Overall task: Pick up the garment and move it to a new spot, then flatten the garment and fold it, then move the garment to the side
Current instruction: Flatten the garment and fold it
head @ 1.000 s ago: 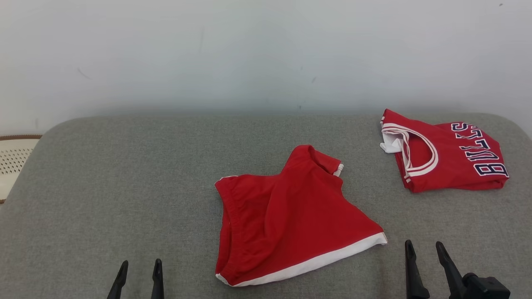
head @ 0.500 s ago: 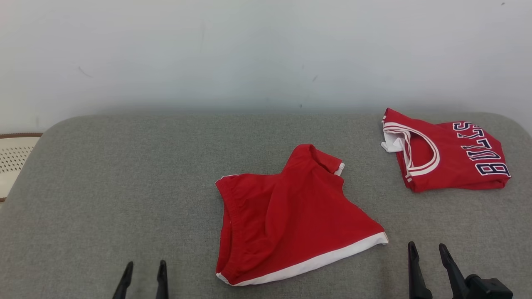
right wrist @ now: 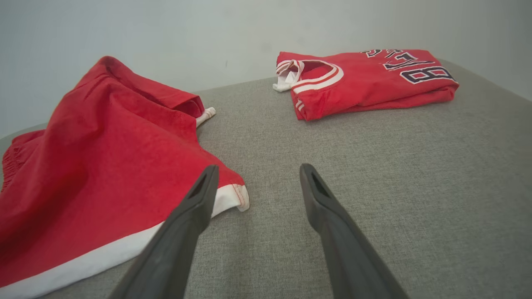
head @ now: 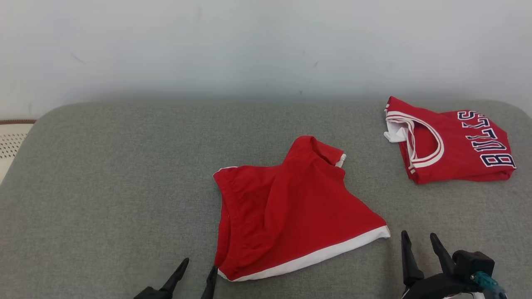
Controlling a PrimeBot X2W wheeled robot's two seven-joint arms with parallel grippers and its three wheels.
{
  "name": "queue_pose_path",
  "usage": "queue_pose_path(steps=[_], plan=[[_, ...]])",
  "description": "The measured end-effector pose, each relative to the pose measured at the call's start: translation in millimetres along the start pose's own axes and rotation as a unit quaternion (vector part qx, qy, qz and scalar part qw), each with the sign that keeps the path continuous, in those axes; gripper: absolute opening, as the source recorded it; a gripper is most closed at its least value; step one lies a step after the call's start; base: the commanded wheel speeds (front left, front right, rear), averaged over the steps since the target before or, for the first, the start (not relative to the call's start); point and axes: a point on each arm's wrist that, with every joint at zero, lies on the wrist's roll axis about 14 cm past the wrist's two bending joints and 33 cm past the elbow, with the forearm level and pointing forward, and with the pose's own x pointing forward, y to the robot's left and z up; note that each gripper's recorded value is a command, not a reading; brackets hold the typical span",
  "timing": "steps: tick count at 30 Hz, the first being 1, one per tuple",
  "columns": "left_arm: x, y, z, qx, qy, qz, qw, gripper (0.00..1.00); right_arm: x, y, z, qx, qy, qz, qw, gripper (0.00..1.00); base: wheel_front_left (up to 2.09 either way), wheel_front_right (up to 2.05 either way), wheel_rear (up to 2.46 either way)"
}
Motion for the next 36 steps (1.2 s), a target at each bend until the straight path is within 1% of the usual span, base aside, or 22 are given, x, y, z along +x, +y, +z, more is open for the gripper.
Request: queue_pose_path(steps=[5,10,14,18,22,30,31,32,33,34,36], plan=[[10,-20,-21,0.006,0.033,-0.044,0.998,1.0,15,-7,-21,-0.001,0.039,-0.004,0.999,1.0,0.0,0.0,0.0],[13,-35,-42,0.012,0.067,-0.079,0.995,1.0,28,-9,-34,-0.004,0.061,-0.001,0.998,1.0,0.0,0.0,0.0],[18,-33,-50,0.018,0.079,-0.085,0.993,1.0,34,-13,-45,-0.006,0.079,-0.003,0.997,1.0,0.0,0.0,0.0],[26,-35,-49,0.032,0.075,-0.095,0.992,1.0,36,-16,-56,-0.011,0.097,-0.003,0.995,1.0,0.0,0.0,0.0],[28,-45,-54,0.042,0.083,-0.117,0.989,1.0,40,-13,-62,-0.016,0.107,0.004,0.994,1.0,0.0,0.0,0.0],[28,-48,-57,0.04,0.09,-0.124,0.987,1.0,47,-6,-69,-0.025,0.123,0.02,0.992,1.0,0.0,0.0,0.0],[28,-48,-58,0.037,0.092,-0.124,0.987,0.6,47,-5,-70,-0.026,0.125,0.022,0.992,1.0,0.0,0.0,0.0],[28,-48,-59,0.034,0.093,-0.123,0.987,0.28,49,-4,-70,-0.026,0.126,0.023,0.991,0.44,0.0,0.0,0.0],[28,-48,-59,0.032,0.095,-0.124,0.987,0.07,50,-3,-70,-0.026,0.127,0.025,0.991,0.27,0.0,0.0,0.0],[28,-48,-60,0.032,0.095,-0.124,0.987,0.0,51,-2,-69,-0.027,0.127,0.027,0.991,0.0,0.0,0.0,0.0],[27,-49,-59,0.029,0.093,-0.125,0.987,0.0,54,2,-67,-0.029,0.125,0.032,0.991,0.0,0.0,0.0,0.0]])
